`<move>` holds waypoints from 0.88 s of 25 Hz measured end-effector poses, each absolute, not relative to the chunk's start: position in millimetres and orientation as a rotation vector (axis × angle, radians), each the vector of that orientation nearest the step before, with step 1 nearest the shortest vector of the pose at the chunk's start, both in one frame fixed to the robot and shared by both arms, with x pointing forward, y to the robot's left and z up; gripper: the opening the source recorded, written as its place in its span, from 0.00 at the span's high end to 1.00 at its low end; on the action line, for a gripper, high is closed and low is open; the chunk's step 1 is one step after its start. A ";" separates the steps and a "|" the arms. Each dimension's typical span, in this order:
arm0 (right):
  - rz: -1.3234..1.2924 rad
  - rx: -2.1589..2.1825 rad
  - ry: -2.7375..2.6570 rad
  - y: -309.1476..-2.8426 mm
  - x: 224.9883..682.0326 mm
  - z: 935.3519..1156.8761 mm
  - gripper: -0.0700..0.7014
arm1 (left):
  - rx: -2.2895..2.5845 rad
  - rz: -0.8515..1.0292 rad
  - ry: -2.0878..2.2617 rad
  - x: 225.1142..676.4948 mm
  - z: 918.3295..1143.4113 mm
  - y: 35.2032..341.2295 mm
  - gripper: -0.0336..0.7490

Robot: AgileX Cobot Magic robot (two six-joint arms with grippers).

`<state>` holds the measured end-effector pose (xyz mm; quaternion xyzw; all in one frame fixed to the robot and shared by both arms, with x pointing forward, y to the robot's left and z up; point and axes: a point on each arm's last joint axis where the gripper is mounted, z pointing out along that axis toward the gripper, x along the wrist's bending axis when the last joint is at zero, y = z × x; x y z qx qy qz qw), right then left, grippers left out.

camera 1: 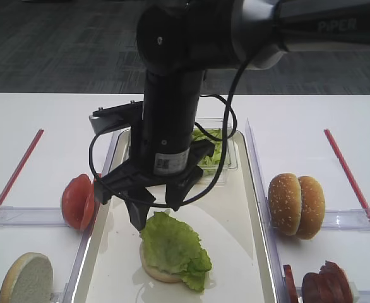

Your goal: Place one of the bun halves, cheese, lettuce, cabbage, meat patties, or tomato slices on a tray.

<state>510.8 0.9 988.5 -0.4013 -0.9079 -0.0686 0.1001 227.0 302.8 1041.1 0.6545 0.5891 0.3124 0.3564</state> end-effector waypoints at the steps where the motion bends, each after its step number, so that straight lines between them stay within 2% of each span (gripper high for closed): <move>1: -0.210 -1.183 -2.686 1.8 511.6 991.6 0.30 | 1.690 0.807 1.521 227.0 1041.1 302.8 0.35; 6: -0.312 -1.215 -2.682 5.8 521.9 1013.0 0.30 | 1.690 0.807 1.521 227.0 1041.1 302.8 0.35; 9: -0.348 -1.258 -2.654 0.2 531.1 1018.5 0.30 | 1.690 0.807 1.521 227.0 1041.1 302.8 0.35; 14: -0.434 -1.412 -2.520 -29.7 563.5 1027.7 0.30 | 1.690 0.807 1.521 227.0 1041.1 302.8 0.35; 22: -0.415 -1.552 -2.541 -69.7 589.9 1031.1 0.30 | 1.690 0.807 1.521 227.0 1041.1 302.8 0.35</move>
